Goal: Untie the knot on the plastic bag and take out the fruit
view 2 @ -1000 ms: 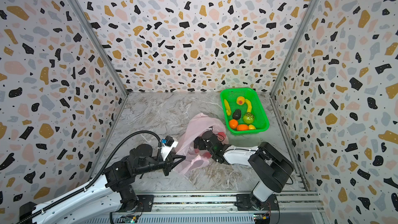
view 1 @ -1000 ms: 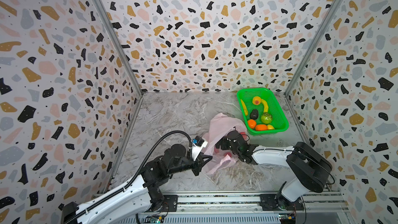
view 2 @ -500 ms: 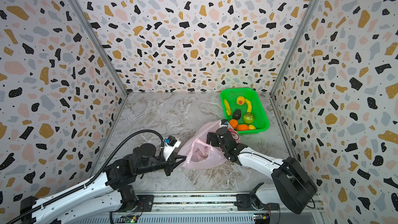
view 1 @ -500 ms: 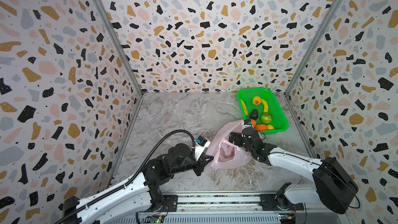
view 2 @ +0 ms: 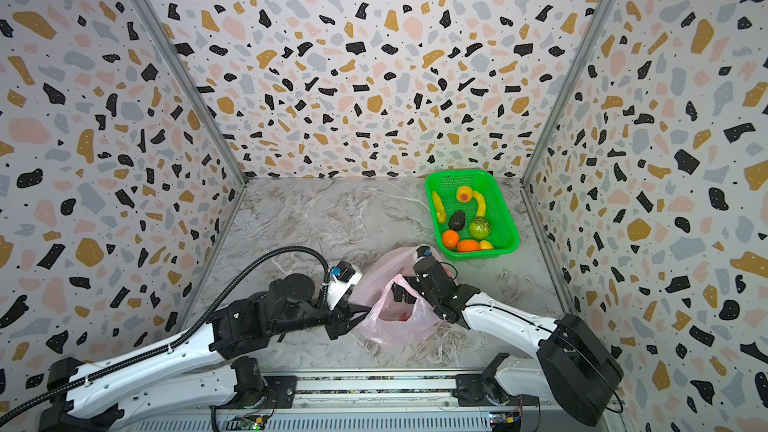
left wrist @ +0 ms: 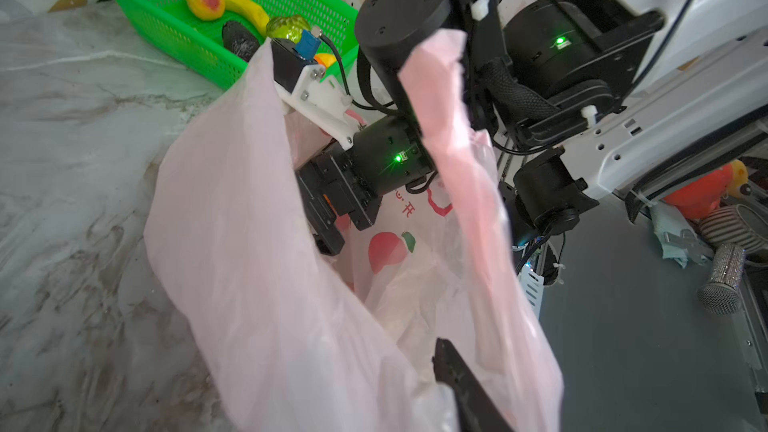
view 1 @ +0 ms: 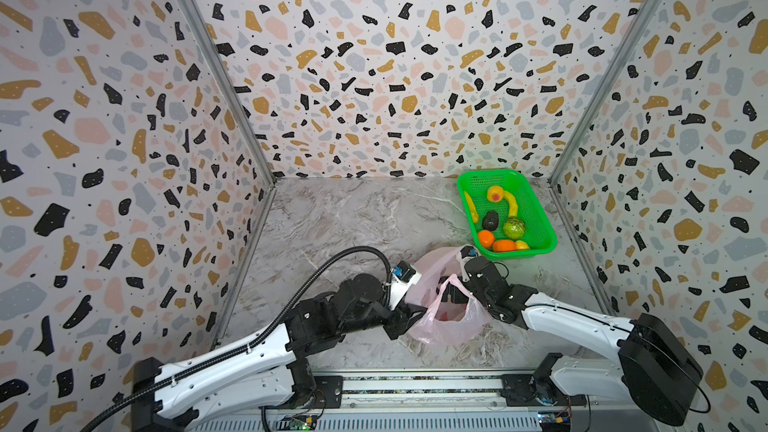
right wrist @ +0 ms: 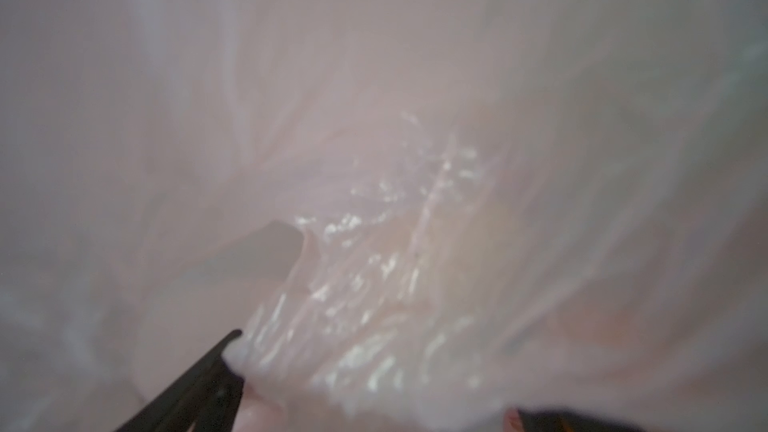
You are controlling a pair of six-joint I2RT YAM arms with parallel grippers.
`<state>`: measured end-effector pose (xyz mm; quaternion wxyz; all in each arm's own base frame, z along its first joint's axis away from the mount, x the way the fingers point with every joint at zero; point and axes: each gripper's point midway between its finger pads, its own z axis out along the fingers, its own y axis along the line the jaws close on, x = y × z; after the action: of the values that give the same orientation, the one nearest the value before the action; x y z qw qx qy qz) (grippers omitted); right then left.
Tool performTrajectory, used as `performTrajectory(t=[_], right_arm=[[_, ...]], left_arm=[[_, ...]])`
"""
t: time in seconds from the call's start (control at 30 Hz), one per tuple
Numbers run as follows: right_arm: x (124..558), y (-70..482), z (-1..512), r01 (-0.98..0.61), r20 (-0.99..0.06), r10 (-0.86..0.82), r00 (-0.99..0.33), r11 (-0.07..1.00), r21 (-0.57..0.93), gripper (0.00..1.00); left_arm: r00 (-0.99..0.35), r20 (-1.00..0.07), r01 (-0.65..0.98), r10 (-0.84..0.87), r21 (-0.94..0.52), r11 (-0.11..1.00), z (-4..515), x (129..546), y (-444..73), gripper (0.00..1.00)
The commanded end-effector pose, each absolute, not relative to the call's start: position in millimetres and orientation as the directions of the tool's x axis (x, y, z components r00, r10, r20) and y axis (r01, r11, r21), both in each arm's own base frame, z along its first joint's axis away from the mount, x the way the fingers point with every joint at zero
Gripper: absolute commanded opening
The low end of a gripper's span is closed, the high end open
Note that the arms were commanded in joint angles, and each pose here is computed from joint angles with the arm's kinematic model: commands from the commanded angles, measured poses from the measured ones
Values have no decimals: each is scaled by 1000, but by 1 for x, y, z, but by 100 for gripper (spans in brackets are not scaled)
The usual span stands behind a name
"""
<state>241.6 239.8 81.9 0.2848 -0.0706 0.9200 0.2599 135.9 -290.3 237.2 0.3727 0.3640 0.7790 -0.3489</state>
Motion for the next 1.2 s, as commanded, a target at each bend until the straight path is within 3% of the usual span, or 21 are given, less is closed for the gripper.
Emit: performTrajectory(t=[0.0, 0.07, 0.17, 0.3, 0.47, 0.6, 0.7, 0.77, 1.0, 1.17], right_arm=[[230, 249, 78, -348, -551, -63, -832, 832, 431, 98], [227, 248, 79, -368, -570, -78, -818, 832, 415, 98], [224, 245, 81, -393, -590, -91, -802, 825, 407, 99], [222, 242, 86, -418, -608, -117, -785, 825, 381, 99], [217, 241, 87, -454, -616, -164, -770, 820, 348, 99], [214, 241, 85, -472, -609, -190, -770, 813, 342, 99], [208, 245, 77, -499, -580, -243, -778, 799, 335, 99], [204, 245, 70, -511, -571, -267, -776, 797, 322, 99], [202, 242, 77, -533, -598, -285, -749, 795, 288, 100], [199, 242, 89, -538, -633, -247, -734, 780, 320, 100]], left_arm=[[-387, -878, 826, 281, -194, 529, 268, 152, -284, 67], [-376, -894, 813, 242, -193, 549, 287, 163, -280, 77], [-382, -898, 810, 220, -210, 548, 304, 175, -280, 80], [-403, -851, 845, 337, -205, 494, 293, 176, -303, 82], [-398, -831, 871, 388, -208, 445, 296, 176, -319, 92], [-437, -777, 852, 453, -195, 486, 271, 180, -314, 98], [-374, -794, 803, 479, -18, 596, 301, 205, -289, 100], [-321, -836, 795, 445, 17, 606, 328, 210, -286, 100], [-322, -756, 842, 569, 45, 537, 289, 213, -304, 99], [-315, -663, 909, 679, -5, 417, 253, 204, -327, 99]])
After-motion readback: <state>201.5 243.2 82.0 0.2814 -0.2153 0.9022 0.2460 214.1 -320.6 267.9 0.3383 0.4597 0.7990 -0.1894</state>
